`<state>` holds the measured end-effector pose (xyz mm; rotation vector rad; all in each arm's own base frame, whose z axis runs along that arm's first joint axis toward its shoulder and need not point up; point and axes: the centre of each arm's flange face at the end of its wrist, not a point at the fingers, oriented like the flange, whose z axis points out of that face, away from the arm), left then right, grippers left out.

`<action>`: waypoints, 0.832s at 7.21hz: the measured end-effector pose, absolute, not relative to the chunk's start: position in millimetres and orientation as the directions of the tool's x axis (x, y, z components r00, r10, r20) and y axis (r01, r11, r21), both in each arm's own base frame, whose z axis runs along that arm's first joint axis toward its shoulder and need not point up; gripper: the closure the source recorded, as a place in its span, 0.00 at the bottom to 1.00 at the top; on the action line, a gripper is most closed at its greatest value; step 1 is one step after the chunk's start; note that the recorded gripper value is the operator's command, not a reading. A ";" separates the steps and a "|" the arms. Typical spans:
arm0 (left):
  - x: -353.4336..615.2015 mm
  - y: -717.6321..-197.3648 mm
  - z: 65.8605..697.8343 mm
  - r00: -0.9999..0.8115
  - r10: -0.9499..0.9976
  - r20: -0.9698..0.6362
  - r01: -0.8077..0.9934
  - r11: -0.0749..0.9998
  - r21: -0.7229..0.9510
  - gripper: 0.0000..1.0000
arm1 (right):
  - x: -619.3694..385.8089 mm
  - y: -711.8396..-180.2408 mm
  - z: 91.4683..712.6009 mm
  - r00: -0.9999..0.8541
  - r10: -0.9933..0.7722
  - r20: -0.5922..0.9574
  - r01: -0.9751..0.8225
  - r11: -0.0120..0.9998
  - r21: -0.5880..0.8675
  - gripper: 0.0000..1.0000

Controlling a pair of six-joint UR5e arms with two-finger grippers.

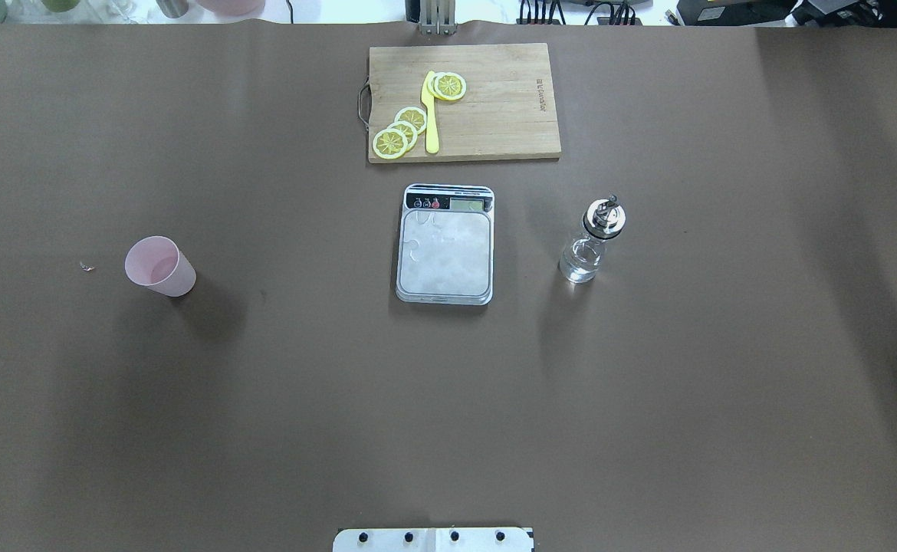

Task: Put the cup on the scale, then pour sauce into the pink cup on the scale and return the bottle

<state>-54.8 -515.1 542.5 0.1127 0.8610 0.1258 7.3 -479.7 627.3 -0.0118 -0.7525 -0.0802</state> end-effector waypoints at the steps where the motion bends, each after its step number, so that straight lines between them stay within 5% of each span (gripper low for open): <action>1: -55.1 -514.2 543.7 0.645 0.153 -0.748 -0.064 0.987 0.147 0.01 | 7.6 -479.5 628.0 0.729 -0.069 0.681 0.077 0.997 0.018 0.00; 6: 5.9 -541.0 498.4 0.638 0.181 -0.749 -0.061 0.981 0.185 0.01 | 8.0 -481.0 626.9 0.735 -0.072 0.674 0.077 0.997 0.023 0.00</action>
